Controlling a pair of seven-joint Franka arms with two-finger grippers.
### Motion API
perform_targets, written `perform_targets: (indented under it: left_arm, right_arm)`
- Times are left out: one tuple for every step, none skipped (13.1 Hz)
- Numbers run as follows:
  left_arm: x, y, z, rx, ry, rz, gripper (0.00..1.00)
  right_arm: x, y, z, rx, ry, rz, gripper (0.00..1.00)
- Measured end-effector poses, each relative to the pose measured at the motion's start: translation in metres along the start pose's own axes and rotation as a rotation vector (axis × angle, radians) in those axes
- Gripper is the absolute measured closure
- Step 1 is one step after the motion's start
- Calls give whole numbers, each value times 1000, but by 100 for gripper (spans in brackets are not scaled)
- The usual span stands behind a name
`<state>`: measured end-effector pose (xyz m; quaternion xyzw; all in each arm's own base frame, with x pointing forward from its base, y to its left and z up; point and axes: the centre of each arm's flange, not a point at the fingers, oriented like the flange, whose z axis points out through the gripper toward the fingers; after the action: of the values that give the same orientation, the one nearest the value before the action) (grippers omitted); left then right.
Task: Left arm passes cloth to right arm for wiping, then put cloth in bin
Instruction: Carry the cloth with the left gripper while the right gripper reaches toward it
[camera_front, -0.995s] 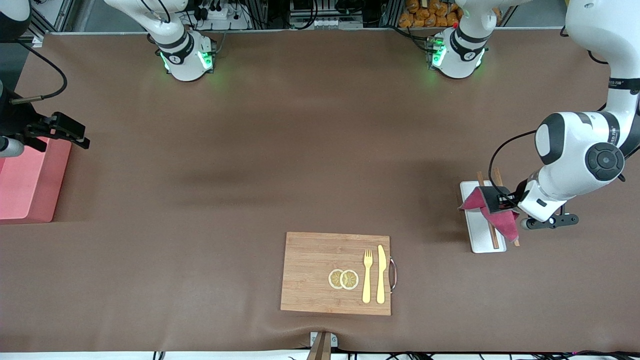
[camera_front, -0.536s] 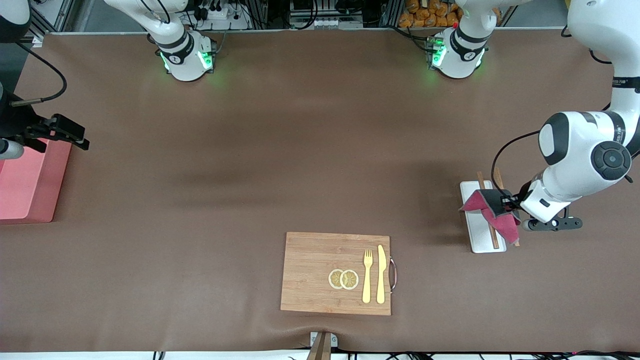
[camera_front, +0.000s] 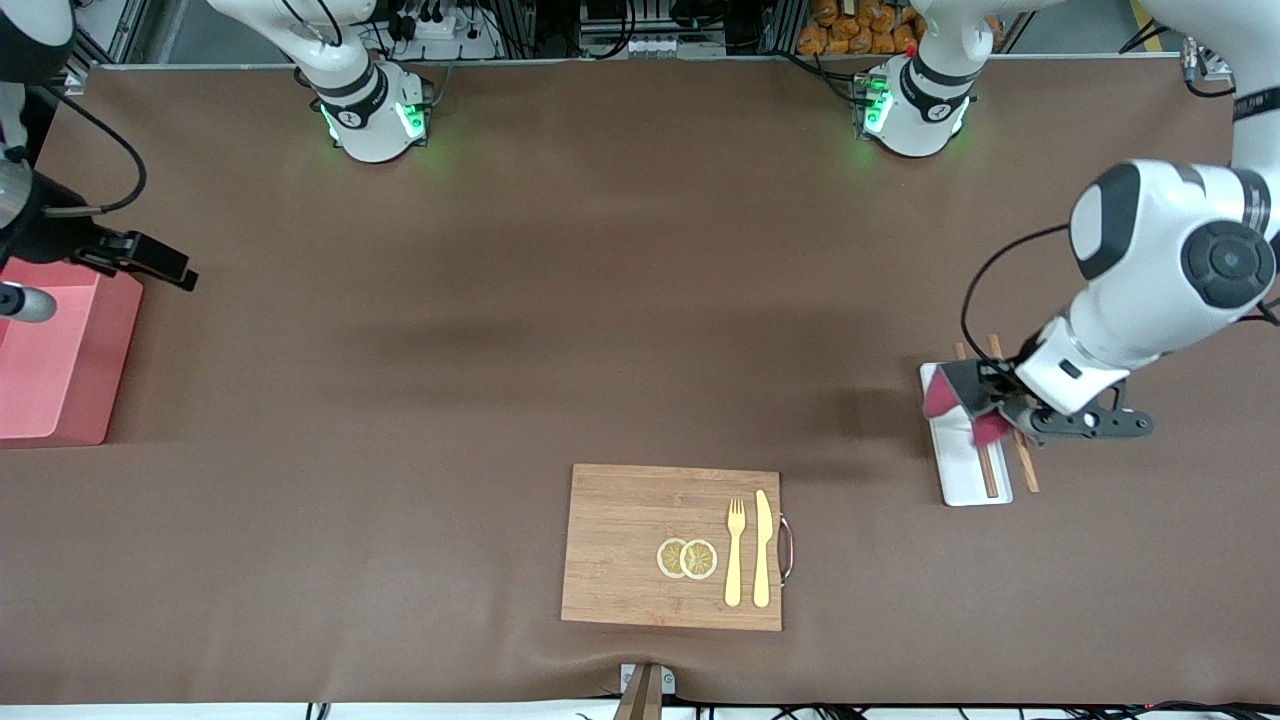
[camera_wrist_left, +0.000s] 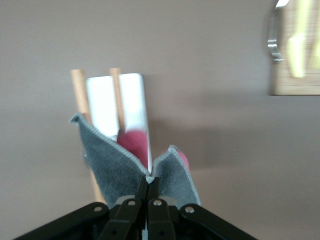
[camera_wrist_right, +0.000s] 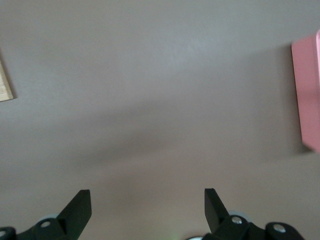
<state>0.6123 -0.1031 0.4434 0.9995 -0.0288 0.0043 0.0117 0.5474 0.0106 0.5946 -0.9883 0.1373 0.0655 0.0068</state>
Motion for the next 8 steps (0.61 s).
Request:
perform_targets:
  left_arm:
    - [-2,21,-14,-15,1,-8,98]
    - [-4,42,-25,-34,8,-24,98]
    - [-7,66,-32,-49,15,-44,98]
    - [-12,92,-36,-64,16,-73,98]
    - [-20,120,-40,-79,15,-108,98]
    - [-27,146,-46,-95,17,-144,98]
    - [-34,172,-54,-113,20,-181,98]
    - [-41,196,-60,-130,19,-216,98]
  right_arm:
    - [-6,-10,2,-11,-24,47,0]
    - [-12,-22,4,-21,-42,90,0]
    - [-19,-34,6,-31,-56,117,0]
    - [-25,-45,8,-39,-67,128,0]
    - [-29,-54,7,-30,-76,130,0]
    - [-32,-58,6,-3,-96,134,0]
    - [-36,-59,5,22,-132,142,0]
    - [-37,-59,8,29,-166,170,0]
